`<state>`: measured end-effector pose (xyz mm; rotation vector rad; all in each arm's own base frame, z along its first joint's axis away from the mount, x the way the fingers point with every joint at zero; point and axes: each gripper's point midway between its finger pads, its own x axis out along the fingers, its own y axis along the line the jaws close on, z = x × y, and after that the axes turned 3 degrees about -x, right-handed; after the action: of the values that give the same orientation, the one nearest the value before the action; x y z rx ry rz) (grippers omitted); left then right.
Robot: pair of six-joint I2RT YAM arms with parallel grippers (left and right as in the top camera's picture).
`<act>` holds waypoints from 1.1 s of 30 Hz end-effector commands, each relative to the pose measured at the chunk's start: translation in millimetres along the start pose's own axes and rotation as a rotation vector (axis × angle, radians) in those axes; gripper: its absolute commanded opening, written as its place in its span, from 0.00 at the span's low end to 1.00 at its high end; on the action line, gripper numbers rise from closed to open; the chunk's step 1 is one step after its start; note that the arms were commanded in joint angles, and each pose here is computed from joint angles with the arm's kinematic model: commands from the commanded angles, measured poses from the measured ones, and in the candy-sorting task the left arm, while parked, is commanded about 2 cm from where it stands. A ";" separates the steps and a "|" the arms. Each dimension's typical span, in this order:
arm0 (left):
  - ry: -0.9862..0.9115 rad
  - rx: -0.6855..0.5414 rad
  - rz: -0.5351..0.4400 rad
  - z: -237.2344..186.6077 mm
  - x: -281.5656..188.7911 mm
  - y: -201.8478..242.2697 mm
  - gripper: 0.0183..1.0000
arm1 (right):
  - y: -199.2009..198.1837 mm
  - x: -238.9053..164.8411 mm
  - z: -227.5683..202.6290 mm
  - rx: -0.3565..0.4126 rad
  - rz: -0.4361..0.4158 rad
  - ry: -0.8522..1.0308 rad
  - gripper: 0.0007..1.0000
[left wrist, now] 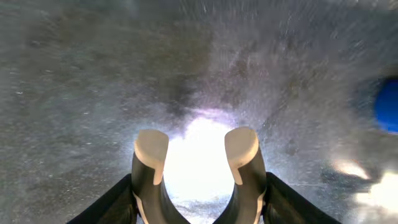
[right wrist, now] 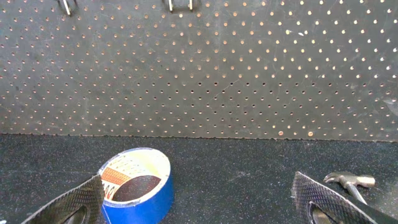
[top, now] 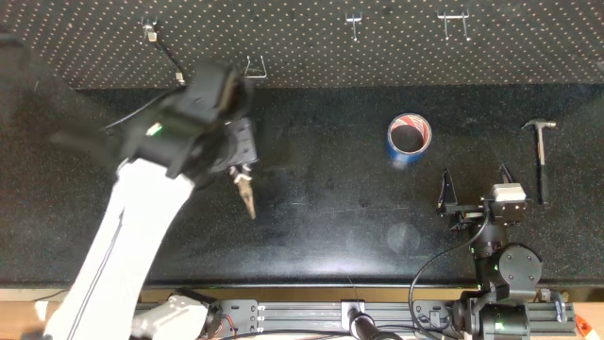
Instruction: Place Tools Onto Pegboard
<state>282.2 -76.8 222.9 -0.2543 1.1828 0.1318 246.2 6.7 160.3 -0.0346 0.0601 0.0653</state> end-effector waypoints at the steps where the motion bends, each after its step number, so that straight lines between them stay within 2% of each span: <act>1: -0.162 -0.065 0.073 6.1 -7.8 46.6 0.01 | -1.2 -0.3 -0.9 0.016 -0.007 0.000 0.99; 5: -0.335 -0.123 0.011 30.6 27.9 48.3 0.01 | -1.2 -0.3 -0.9 0.015 -0.007 0.000 0.98; 8: -0.487 -0.060 -0.073 69.2 38.3 25.4 0.01 | -1.2 -0.3 -0.9 0.015 -0.007 0.000 0.98; 13: -0.786 0.118 -0.210 149.0 30.3 -25.9 0.01 | -1.2 -0.3 -0.9 0.015 -0.007 0.000 0.98; 15: -0.860 0.144 -0.249 169.9 23.7 -40.0 0.01 | -1.2 -0.3 -0.9 0.016 -0.007 0.000 0.98; 25: -0.963 0.189 -0.253 216.6 11.1 -61.8 0.01 | -1.2 -0.3 -0.9 0.015 -0.007 0.000 0.98; 33: -0.946 0.191 -0.248 218.8 28.2 -63.9 0.01 | -1.2 -0.3 -0.9 0.015 -0.007 0.000 0.98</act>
<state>496.3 -77.7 273.9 -0.1475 0.2407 -0.0653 246.2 6.7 160.2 -0.0346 0.0605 0.0653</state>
